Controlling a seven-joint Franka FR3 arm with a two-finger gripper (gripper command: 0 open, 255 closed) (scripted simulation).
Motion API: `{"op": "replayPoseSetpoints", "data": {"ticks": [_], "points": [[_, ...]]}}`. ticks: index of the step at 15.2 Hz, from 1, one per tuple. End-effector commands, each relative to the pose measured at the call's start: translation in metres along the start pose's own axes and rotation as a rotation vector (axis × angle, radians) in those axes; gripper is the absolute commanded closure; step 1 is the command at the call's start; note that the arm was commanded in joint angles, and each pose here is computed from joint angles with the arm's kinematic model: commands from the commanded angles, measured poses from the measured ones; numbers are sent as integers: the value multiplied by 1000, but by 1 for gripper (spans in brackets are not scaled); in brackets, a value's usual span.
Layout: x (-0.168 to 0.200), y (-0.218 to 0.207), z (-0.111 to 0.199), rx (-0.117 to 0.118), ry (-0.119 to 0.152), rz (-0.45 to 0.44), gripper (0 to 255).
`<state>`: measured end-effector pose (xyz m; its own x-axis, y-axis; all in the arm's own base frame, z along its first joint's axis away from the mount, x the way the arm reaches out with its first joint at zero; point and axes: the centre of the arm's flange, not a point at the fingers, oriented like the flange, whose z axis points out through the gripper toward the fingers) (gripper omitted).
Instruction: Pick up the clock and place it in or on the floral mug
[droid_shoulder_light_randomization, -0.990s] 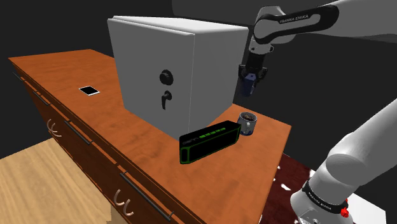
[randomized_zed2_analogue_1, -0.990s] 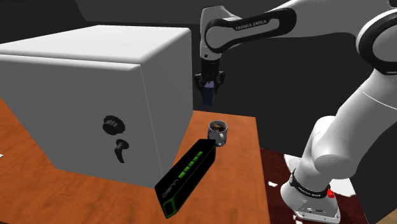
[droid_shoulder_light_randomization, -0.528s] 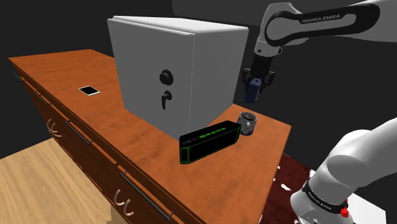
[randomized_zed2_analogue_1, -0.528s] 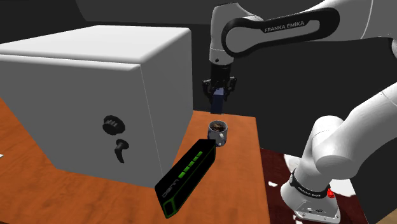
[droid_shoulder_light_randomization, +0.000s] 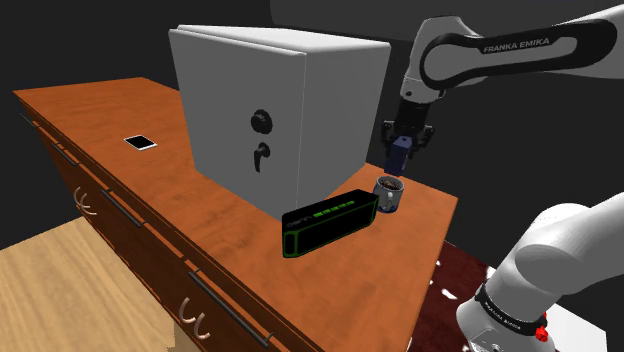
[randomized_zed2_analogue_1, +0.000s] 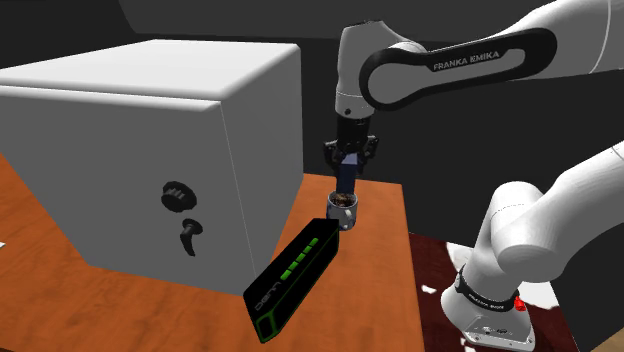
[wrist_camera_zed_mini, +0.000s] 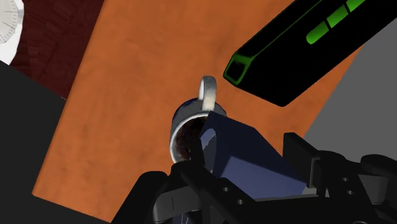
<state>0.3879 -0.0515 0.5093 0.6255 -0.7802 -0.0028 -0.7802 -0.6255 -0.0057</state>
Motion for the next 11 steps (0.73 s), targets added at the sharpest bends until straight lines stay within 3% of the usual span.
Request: {"op": "replayPoseSetpoints", "data": {"ticks": [1,11], "points": [[0,1,10,0,1,0,255],[0,1,63,0,1,0,255]]}}
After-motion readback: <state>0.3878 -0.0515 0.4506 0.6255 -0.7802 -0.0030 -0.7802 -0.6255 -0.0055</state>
